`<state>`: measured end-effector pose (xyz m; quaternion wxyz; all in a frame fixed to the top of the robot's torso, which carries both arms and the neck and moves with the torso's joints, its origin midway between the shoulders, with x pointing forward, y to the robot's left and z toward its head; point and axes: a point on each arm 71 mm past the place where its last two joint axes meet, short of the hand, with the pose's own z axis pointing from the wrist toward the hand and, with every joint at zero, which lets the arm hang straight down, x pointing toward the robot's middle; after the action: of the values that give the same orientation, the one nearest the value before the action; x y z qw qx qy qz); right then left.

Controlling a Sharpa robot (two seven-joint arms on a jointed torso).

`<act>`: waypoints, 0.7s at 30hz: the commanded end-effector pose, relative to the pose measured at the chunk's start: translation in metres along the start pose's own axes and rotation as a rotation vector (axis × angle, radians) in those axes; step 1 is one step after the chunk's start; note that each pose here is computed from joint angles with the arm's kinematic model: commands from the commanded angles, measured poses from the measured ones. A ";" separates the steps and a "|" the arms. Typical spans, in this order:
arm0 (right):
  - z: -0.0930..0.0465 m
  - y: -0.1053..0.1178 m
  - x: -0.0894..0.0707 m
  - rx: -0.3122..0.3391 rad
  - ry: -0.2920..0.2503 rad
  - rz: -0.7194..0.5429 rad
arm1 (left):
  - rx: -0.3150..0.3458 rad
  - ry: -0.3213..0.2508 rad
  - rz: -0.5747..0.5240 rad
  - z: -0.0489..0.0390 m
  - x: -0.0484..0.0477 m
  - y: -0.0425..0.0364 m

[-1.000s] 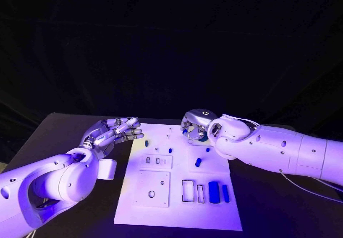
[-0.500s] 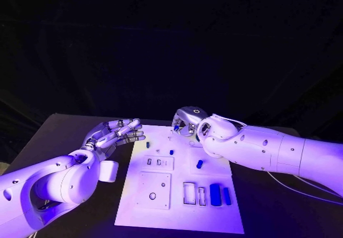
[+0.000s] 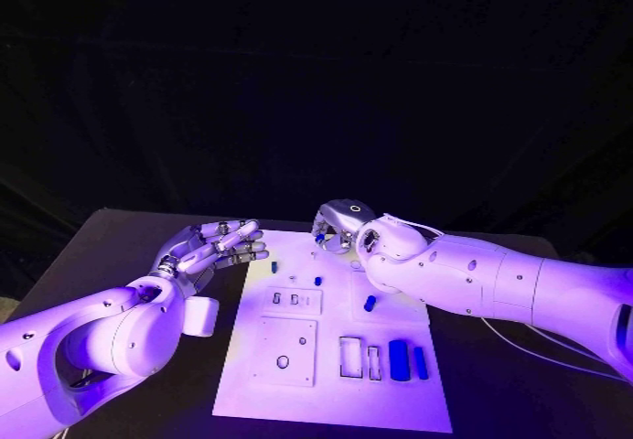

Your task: Assemble the parts on the task board

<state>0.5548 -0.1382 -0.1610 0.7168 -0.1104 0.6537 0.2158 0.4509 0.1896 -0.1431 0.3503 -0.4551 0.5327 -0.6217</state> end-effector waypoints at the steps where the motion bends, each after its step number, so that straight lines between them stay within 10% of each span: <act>1: 0.000 0.002 0.003 -0.013 0.008 0.001 | 0.006 0.025 -0.009 0.0002 0.0036 -0.0015; 21: 0.005 -0.001 0.009 0.011 0.027 -0.011 | 0.004 0.029 -0.009 0.0007 0.0041 -0.0020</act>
<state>0.5598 -0.1362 -0.1669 0.7145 -0.1075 0.6580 0.2118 0.4510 0.1890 -0.1423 0.3486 -0.4541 0.5336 -0.6225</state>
